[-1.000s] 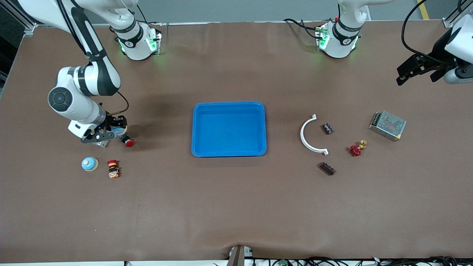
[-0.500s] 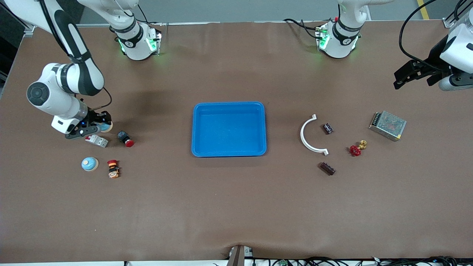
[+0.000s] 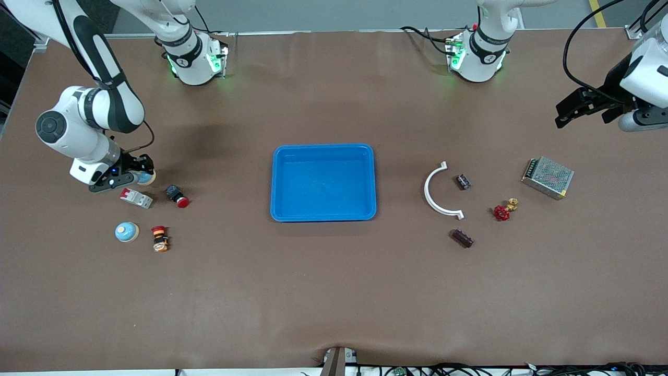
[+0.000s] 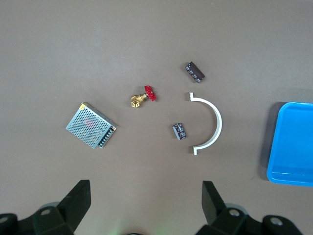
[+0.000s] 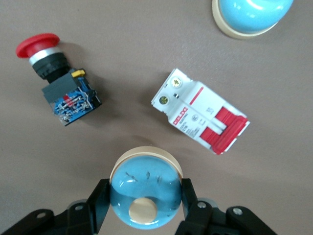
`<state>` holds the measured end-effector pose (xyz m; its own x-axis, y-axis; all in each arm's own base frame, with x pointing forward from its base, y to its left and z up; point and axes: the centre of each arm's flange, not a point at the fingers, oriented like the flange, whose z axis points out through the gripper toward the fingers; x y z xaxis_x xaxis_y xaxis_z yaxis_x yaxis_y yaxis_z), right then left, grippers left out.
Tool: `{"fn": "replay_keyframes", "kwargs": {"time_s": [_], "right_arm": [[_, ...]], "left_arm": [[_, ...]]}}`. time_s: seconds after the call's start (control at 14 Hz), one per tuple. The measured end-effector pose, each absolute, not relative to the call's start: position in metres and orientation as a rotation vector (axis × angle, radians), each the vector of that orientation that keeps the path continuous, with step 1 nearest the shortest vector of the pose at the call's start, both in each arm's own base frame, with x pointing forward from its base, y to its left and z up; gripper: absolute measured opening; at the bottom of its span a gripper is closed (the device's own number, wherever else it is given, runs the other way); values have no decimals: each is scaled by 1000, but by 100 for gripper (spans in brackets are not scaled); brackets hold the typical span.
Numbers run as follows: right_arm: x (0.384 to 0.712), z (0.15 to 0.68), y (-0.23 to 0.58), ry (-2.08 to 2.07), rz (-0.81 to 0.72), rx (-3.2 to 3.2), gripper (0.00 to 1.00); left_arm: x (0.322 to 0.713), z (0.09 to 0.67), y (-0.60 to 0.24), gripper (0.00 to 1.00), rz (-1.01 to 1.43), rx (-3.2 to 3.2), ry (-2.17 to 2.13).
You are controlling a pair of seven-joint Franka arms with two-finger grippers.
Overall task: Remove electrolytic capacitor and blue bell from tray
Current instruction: 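Lower the bell beside the first bell and open the right gripper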
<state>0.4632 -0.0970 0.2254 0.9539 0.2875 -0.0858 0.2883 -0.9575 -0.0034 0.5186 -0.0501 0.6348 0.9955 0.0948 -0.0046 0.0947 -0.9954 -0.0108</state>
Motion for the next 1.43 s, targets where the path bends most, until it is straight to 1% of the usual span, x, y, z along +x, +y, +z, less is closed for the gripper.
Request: {"fn": "replay_keyframes", "kwargs": {"time_s": [0.36,1.14,1.43], "right_arm": [[457,216,-96,455,-139,3098,63],[458,188,-96,458,-99,3093,63],[458,186,-96,457,-98,3093,63]], "left_arm": [[519,637,-49,100,-5,-3129,-151],[527,631,-48,100,5,-3131,-155],[528,634,-37,100,-4,-3130,-187]]}}
